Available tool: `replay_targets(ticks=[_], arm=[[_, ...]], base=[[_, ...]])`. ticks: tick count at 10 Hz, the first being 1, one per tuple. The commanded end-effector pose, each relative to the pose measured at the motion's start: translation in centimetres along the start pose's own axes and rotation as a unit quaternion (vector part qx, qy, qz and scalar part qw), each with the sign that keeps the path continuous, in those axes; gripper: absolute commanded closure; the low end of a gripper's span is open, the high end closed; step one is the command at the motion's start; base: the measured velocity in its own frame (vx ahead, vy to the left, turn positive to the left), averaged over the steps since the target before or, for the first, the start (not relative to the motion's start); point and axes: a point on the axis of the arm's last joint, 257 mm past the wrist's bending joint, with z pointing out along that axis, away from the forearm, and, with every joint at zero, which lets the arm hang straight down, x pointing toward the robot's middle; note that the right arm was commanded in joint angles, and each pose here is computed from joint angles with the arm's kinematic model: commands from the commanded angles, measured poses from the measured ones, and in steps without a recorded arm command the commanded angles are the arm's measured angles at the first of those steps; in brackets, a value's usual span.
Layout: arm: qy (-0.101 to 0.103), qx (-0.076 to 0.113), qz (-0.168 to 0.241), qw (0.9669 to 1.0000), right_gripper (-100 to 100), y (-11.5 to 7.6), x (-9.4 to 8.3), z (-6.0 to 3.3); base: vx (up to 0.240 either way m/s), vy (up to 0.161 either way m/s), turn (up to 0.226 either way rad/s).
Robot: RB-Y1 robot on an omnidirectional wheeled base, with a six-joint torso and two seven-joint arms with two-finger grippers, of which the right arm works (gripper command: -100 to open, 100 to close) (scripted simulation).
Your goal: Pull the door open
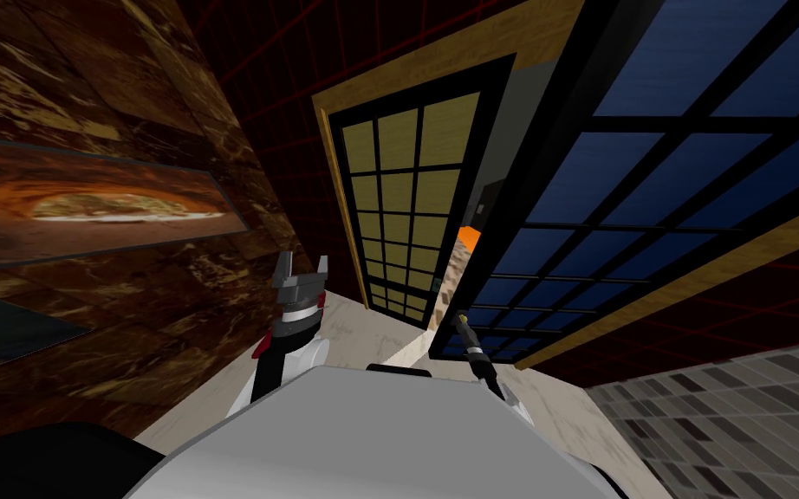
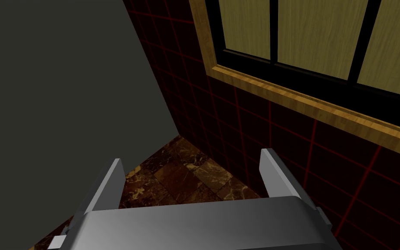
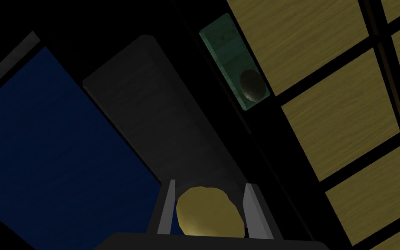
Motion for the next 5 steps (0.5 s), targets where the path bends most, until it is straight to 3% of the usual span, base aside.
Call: replay_targets(ticks=[1,5], arm=[[-0.009,0.005,0.025,0.9996,100,-0.60,-1.00,0.25],[-0.013,0.007,0.072,0.9973,100,-0.68,-1.13,0.28]], base=[[-0.035,-0.016,0.046],[-0.039,-0.016,0.049]])
